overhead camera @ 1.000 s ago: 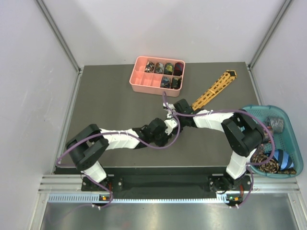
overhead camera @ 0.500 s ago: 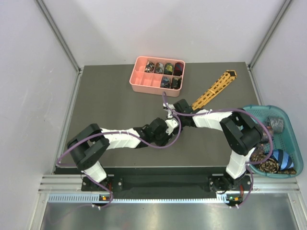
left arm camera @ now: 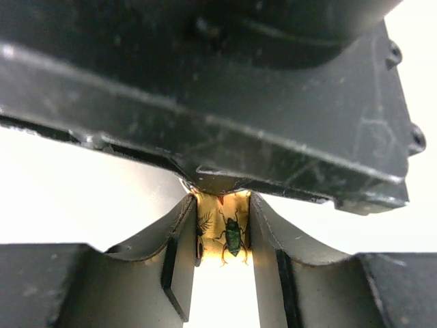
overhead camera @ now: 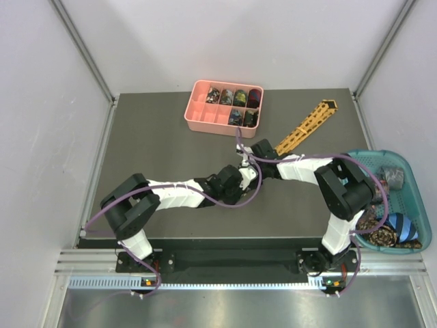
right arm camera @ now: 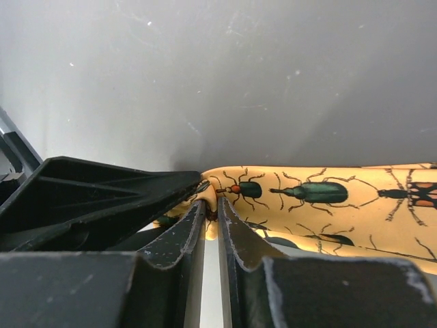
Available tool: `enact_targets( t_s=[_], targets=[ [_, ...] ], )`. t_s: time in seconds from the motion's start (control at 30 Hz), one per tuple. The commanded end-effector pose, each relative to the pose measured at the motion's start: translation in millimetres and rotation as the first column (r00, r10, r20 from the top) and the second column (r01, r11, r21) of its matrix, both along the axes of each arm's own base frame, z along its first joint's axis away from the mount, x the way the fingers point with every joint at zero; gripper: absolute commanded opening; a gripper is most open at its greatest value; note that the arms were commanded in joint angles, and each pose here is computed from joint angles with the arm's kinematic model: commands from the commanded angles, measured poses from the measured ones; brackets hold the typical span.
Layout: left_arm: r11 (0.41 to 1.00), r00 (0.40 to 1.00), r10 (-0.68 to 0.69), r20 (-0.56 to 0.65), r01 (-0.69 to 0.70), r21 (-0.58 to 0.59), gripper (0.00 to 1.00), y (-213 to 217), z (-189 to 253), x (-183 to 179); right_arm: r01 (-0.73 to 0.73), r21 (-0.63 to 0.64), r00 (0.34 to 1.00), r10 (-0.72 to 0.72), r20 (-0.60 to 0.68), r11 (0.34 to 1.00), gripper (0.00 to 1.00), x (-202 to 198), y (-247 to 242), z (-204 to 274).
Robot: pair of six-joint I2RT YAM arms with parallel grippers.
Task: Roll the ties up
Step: Roll the tie
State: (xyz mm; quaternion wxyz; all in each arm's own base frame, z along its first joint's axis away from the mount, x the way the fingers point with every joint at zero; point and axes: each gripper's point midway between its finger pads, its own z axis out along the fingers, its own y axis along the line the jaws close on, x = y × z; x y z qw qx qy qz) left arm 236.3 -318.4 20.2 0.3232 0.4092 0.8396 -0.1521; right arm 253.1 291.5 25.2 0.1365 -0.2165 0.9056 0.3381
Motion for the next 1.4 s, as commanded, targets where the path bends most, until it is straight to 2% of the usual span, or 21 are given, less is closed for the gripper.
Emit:
enact_targets(
  t_s=[0.0,0.07,0.13,0.43,0.57,0.67,0.7,0.73,0.8,0.93,1.13,1.27,1.37],
  targets=[
    [0.993,0.995,-0.002,-0.098,0.013,0.119,0.38,21.3,-30.1,-21.3,0.010,0.047,0.998,-0.013,0.060,0.999,0.13,15.8,3.7,15.3],
    [0.992,0.995,0.005,-0.099,0.008,0.127,0.39,22.4,-31.7,-20.9,0.008,0.046,0.999,-0.011,0.054,0.999,0.16,15.4,2.2,13.0],
    [0.988,0.993,0.011,-0.113,0.006,0.152,0.38,25.2,-35.9,-22.0,0.009,0.057,0.998,-0.013,0.055,0.998,0.23,15.0,1.6,15.2],
    [0.986,0.986,0.022,-0.163,0.005,0.168,0.38,25.9,-43.1,-28.6,0.145,0.116,0.981,-0.159,0.115,0.983,0.32,47.2,-28.9,51.9],
    [0.985,0.985,0.028,-0.168,0.001,0.175,0.37,27.4,-44.0,-28.9,0.225,0.131,0.965,-0.240,0.110,0.966,0.33,54.3,-48.9,52.4],
    [0.983,0.982,0.035,-0.187,0.000,0.185,0.37,28.2,-44.0,-30.8,0.302,0.132,0.939,-0.319,0.129,0.944,0.31,52.2,-69.3,50.8],
    [0.983,0.981,0.034,-0.193,0.002,0.185,0.37,26.1,-42.4,-30.3,0.311,0.144,0.924,-0.335,0.186,0.939,0.30,51.0,-73.5,63.5],
    [0.982,0.980,0.038,-0.197,0.000,0.189,0.37,25.5,-41.9,-30.1,0.350,0.104,0.909,-0.364,0.201,0.931,0.30,41.9,-86.5,50.5],
    [0.980,0.971,0.033,-0.235,0.014,0.196,0.37,23.2,-40.8,-34.7,0.380,0.106,0.884,-0.395,0.251,0.919,0.30,31.7,-97.1,53.1],
    [0.976,0.953,0.048,-0.298,0.019,0.217,0.36,20.8,-41.4,-40.4,0.468,0.144,0.767,-0.482,0.424,0.872,0.31,5.7,-124.2,75.8],
    [0.961,0.929,0.077,-0.363,0.027,0.274,0.34,21.4,-43.2,-45.2,0.446,0.196,0.627,-0.461,0.628,0.873,0.28,-28.7,-123.9,118.9],
    [0.961,0.922,0.071,-0.379,0.039,0.275,0.34,16.2,-37.2,-44.6,0.432,0.217,0.585,-0.456,0.671,0.875,0.28,-40.6,-118.4,139.6],
    [0.960,0.919,0.074,-0.387,0.040,0.278,0.33,14.9,-34.0,-44.0,0.372,0.216,0.570,-0.406,0.714,0.903,0.25,-48.5,-106.4,165.6]
  ],
)
